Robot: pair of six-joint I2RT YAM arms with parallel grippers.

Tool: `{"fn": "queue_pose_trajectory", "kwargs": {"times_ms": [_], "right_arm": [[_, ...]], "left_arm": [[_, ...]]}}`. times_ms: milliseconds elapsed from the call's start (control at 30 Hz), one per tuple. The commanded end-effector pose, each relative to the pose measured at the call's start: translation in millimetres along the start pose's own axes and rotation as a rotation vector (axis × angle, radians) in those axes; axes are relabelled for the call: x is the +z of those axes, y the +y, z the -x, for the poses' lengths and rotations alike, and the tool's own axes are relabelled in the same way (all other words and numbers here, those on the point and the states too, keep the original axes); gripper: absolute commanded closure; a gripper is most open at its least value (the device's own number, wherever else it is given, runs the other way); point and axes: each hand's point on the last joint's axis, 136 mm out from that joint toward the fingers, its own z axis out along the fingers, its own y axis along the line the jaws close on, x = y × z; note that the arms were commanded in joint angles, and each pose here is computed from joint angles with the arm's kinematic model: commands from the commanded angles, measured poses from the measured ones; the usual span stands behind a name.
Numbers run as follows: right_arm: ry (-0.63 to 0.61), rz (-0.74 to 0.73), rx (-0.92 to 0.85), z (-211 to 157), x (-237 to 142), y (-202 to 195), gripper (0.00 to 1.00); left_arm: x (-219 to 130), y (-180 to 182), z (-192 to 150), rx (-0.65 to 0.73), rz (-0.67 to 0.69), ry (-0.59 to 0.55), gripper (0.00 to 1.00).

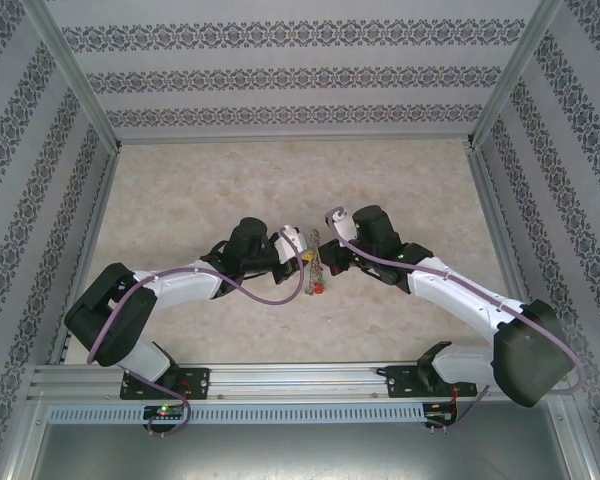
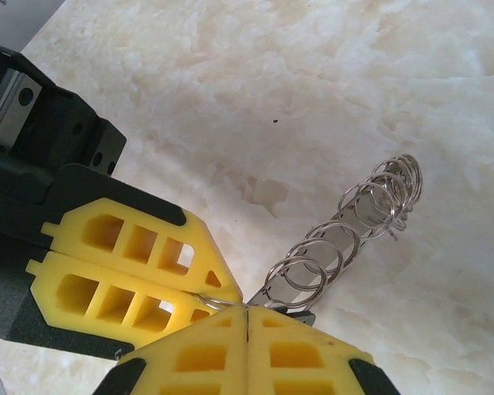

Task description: Put the keys on the keyring

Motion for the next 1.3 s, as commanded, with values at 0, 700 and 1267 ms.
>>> {"fn": "queue_pose_trajectory", "kwargs": {"times_ms": [0, 700, 1267], "right_arm": [[-0.021, 0.001, -0.029, 8, -3, 2, 1.0], [-0.027, 0.006, -0.11, 9, -3, 8, 1.0], [-0.036, 0.115, -0.165, 16, -3, 34, 1.0]], "left_arm": [[-5, 1, 5, 0.007, 0.013, -0.016, 1.0], [-13, 1, 8, 0.014, 0.028, -0.016, 1.0], [-15, -3, 0, 0.016, 0.012, 0.026, 0.77]]}}
